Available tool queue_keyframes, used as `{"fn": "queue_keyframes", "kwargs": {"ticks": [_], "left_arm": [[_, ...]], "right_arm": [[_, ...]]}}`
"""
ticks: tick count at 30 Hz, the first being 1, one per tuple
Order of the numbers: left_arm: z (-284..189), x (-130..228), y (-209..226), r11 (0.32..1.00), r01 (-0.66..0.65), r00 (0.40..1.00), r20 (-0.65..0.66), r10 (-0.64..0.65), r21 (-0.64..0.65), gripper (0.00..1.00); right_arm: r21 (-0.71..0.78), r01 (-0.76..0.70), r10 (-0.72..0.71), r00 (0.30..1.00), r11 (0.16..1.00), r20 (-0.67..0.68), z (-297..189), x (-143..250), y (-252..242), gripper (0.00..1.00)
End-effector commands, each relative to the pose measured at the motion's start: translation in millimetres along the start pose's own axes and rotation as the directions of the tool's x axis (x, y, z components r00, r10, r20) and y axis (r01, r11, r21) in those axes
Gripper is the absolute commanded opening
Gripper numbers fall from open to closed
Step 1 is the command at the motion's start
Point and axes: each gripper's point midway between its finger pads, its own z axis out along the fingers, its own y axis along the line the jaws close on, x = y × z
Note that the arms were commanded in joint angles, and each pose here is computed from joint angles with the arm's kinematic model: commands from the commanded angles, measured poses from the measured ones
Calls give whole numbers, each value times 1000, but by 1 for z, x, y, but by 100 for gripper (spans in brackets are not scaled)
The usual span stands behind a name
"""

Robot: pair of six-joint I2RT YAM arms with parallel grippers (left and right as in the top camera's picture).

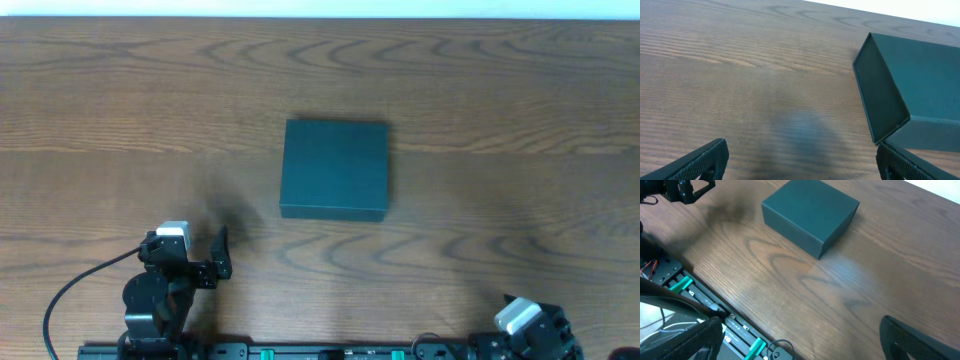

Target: Pack container

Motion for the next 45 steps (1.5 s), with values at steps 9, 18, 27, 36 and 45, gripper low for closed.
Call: {"fn": "queue_keyframes", "kwargs": {"ticks": [9, 18, 27, 36, 45], "left_arm": [[3, 6, 1, 1000, 10, 1000, -7, -10, 0, 95], [3, 6, 1, 1000, 10, 1000, -8, -10, 0, 95], [3, 6, 1, 1000, 10, 1000, -7, -10, 0, 95], [3, 6, 1, 1000, 11, 1000, -8, -11, 0, 95], [3, 6, 1, 1000, 10, 1000, -8, -10, 0, 95]], "right_arm": [[-6, -8, 8, 1000, 1000, 1, 0, 1, 1, 99], [-6, -7, 7, 1000, 1000, 2, 0, 1, 1, 99], [8, 16, -17, 1000, 1000, 14, 0, -3, -2, 99], [165, 187, -224, 943, 968, 246, 25, -33, -30, 99], [139, 99, -128, 967, 985, 221, 123, 36, -53, 99]]}}
